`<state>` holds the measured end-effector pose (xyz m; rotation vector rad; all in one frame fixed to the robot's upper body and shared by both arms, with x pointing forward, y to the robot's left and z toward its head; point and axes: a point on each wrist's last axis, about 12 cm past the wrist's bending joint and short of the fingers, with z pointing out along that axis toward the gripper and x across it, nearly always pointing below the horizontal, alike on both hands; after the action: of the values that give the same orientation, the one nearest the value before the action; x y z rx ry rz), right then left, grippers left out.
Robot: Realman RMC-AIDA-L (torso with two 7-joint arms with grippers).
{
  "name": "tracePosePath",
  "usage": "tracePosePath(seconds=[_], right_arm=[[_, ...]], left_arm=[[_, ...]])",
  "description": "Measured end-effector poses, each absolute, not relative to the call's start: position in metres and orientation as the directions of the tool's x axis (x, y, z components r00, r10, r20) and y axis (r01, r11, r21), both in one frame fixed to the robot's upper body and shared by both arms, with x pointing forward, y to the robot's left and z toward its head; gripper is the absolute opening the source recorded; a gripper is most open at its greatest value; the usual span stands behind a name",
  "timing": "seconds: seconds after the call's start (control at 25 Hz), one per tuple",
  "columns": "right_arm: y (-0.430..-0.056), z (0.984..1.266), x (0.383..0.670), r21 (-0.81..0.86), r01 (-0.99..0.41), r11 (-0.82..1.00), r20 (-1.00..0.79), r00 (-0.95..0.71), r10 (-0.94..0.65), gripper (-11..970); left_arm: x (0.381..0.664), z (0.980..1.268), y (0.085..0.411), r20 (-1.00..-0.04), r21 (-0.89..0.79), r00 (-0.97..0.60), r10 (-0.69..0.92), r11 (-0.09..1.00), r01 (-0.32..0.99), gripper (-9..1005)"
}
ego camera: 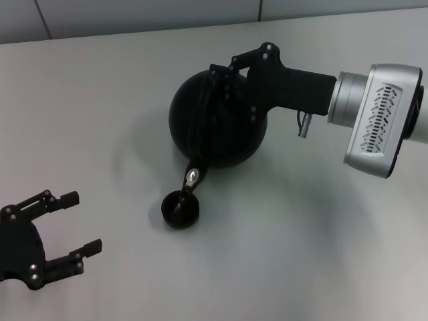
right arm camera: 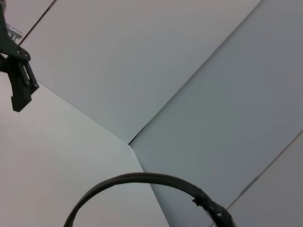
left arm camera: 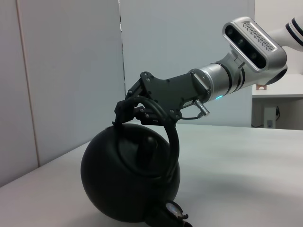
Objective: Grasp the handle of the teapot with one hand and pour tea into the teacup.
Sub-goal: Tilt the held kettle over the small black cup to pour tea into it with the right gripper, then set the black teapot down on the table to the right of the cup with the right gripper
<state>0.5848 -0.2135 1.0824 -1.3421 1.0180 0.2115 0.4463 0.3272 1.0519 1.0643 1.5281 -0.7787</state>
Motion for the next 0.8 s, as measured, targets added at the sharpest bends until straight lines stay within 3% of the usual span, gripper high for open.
tracePosePath(seconds=[0.2,0.48,0.8], right_arm=[[-0.215,1.083,0.585,-0.648,-0.691,0.320,-0.755,0.529,-0.387,81],[-0.236,1.084,0.586,-0.367,-0.811,0.456,-0.919,0.242,-0.310,81],[-0.271,1.077,0.571,-0.156,-0.724,0.672,-0.987,0.083,-0.139,81]], left_arm=[[0.446,1.052,0.327,-0.974,0.056,-0.035,0.223,0.388,0.920,801],[0.446,1.052,0.327,-0.974,0.054,-0.037,0.222,0.389,0.920,801],[0.446,1.052,0.327,-0.975,0.052,-0.038,0.221,0.390,0.919,802]])
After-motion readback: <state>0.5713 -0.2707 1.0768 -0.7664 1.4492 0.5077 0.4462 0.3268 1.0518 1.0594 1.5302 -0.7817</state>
